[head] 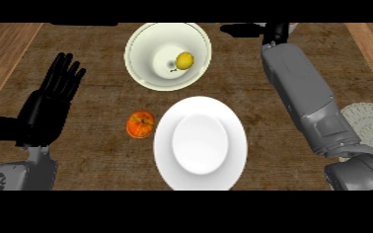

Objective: Pick the lemon from the plate and place it in the bowl

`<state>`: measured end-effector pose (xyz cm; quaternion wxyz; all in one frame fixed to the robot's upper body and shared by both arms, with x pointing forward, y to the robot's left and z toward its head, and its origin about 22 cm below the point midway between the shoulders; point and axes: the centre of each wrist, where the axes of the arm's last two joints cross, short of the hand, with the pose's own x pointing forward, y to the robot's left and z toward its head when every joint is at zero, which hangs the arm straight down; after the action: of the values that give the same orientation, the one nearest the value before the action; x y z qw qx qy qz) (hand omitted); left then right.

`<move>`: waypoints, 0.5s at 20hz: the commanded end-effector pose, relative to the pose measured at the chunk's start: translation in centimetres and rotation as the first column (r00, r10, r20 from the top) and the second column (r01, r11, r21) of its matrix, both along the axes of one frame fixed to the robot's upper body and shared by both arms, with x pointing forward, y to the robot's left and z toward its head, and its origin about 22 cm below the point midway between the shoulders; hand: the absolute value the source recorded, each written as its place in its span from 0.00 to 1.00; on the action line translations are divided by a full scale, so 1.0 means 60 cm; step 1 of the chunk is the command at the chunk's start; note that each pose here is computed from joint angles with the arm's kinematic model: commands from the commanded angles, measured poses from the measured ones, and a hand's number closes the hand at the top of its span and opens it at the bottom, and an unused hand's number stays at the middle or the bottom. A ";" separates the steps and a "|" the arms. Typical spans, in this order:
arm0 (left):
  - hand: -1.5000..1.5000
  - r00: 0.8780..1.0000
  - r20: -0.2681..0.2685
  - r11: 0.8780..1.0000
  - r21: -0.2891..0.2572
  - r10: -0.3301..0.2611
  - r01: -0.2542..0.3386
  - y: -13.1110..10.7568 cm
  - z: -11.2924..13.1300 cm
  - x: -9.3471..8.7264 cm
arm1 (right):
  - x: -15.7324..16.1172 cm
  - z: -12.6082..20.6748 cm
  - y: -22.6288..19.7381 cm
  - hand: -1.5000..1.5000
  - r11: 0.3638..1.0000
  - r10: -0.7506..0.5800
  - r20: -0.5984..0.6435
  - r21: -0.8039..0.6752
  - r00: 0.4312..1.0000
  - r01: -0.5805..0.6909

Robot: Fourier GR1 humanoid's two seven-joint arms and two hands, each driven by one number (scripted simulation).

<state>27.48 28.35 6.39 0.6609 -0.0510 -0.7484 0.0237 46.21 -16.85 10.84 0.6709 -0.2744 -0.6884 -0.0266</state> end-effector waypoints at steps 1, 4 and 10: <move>0.50 1.000 -0.008 1.000 0.010 0.024 -0.024 -0.006 -0.008 -0.011 | -0.012 -0.027 -0.063 0.00 1.000 0.011 -0.010 0.021 1.000 -0.011; 0.50 0.999 -0.011 0.999 0.013 0.039 -0.039 0.017 0.002 -0.008 | -0.037 -0.047 -0.143 0.00 0.999 0.049 -0.027 0.009 0.998 -0.049; 0.50 0.999 -0.007 0.999 0.016 0.049 -0.049 0.036 -0.001 -0.003 | -0.085 -0.048 -0.187 0.00 0.995 0.100 -0.053 0.012 0.994 -0.100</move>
<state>26.80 29.90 5.68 0.6624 -0.0328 -0.7476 0.0348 42.99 -25.67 7.93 0.6875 -0.2425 -0.6844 -0.0060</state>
